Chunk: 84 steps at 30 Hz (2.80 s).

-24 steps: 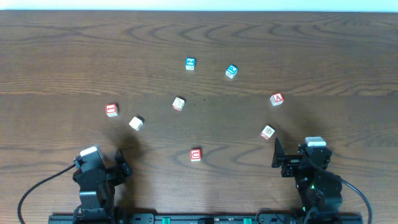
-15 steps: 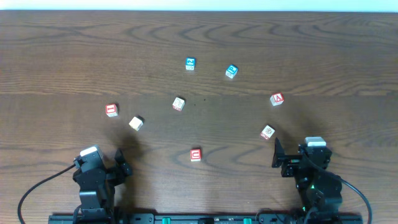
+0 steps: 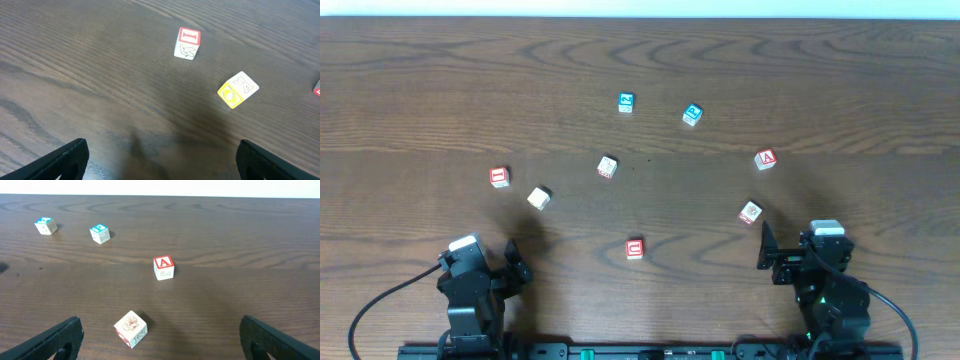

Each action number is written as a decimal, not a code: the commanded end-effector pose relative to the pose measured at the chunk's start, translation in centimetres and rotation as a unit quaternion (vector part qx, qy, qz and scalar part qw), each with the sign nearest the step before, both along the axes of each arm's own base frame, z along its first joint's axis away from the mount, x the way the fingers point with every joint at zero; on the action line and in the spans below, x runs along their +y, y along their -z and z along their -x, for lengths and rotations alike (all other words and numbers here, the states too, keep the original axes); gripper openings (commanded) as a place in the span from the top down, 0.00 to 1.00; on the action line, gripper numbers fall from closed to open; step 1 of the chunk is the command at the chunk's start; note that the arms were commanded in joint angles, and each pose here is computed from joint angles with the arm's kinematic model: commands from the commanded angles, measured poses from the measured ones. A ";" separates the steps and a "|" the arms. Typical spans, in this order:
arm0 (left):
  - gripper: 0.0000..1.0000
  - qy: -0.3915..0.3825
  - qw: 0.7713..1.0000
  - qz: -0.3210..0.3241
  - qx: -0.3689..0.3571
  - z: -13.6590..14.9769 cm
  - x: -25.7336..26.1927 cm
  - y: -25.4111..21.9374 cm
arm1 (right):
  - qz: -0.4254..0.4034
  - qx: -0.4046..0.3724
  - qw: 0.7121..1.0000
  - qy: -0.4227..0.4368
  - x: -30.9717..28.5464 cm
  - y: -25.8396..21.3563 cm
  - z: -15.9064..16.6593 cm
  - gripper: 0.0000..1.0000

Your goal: Spell out Ai2

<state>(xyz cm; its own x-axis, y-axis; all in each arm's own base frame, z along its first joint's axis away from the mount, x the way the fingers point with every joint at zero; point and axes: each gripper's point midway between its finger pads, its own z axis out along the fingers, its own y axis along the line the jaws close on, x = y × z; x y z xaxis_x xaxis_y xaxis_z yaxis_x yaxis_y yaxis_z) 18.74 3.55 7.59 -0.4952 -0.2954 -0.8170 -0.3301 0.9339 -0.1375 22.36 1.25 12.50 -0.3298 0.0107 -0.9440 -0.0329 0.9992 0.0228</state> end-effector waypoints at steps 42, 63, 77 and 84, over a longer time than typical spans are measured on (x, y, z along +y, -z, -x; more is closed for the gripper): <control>0.05 0.079 0.990 0.031 -0.112 -3.6 -2.8 -4.6 | -0.007 -0.001 1.000 0.009 -0.3 0.0 0.0 0.01; 0.05 0.010 0.998 -0.017 0.066 -12.8 0.4 -7.1 | -0.007 -0.001 1.000 0.009 -0.3 0.0 0.0 0.01; 0.05 0.081 0.967 -0.034 0.239 -17.5 -0.5 -4.0 | -0.007 -0.001 1.000 0.009 -0.3 0.0 0.0 0.01; 0.05 0.084 0.957 -0.034 0.274 -17.0 -0.5 -2.1 | -0.007 -0.001 1.000 0.009 -0.3 0.0 0.0 0.01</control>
